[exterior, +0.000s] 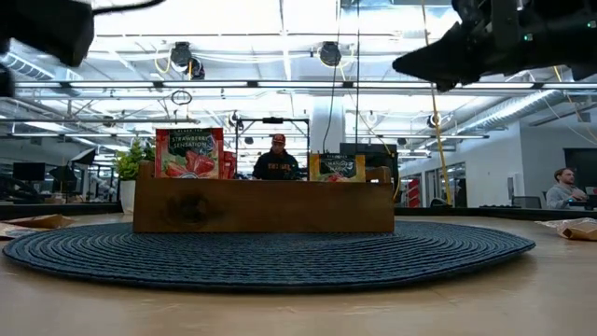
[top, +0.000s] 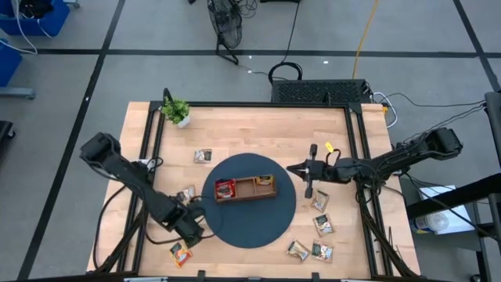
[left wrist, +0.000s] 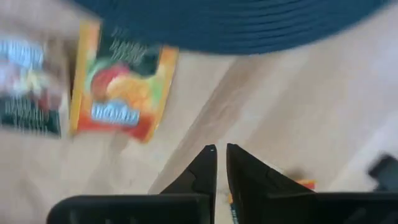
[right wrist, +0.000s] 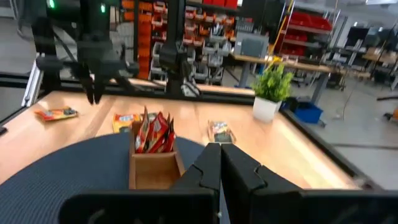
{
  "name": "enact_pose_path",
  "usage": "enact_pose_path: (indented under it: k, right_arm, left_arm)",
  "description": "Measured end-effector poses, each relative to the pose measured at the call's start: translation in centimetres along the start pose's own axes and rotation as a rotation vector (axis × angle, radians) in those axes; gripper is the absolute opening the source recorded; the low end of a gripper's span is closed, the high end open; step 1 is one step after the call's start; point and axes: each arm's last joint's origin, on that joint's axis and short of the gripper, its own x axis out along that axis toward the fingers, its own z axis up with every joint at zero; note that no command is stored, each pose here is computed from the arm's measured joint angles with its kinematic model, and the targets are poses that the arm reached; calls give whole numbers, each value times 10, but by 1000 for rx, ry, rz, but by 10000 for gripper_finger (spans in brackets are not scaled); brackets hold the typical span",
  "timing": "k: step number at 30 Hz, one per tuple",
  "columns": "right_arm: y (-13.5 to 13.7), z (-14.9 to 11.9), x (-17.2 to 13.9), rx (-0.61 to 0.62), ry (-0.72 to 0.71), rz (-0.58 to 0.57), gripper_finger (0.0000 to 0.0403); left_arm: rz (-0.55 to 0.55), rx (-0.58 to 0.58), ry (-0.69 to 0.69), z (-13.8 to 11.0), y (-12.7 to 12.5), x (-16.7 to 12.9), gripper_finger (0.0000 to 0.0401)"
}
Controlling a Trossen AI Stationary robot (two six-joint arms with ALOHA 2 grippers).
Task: Pick & Place Tea
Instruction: Put the bottom yellow tea bag into the right section of the wooden organizer
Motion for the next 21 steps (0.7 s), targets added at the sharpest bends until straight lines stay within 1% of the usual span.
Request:
enact_pose_path:
  k: [2,3,6,8,9,10,12,13,15,18,21]
  right_arm:
    - [0,2,0,-12,-23,-2,0]
    - [0,3,0,-12,-29,-3,0]
    - [0,2,0,-15,-24,-2,0]
    - [0,2,0,-11,-23,-1,0]
    - [0,2,0,-11,-22,0,0]
    - [0,2,0,-11,-19,0,0]
    - [0,1,1,1,-14,2,0]
    - [0,1,1,17,-16,2,0]
    - [0,1,1,41,-15,2,0]
    - [0,1,1,90,-15,3,0]
    - [1,1,1,131,-16,4,0]
  left_arm:
    - [-43,-62,60,-3,-6,3,46]
    - [-94,-76,98,-5,-11,4,54]
    - [-299,-79,181,-16,-35,4,77]
    - [-366,-117,216,-27,-45,3,82]
    - [-367,-149,247,-33,-48,4,81]
    - [-345,-183,283,-39,-49,7,77]
    - [-266,-239,350,-56,-48,14,62]
    - [-229,-258,381,-64,-47,17,53]
    - [-201,-269,413,-76,-49,22,33]
    - [-182,-253,354,-85,-49,28,7]
    - [-182,-240,228,-86,-50,33,10]
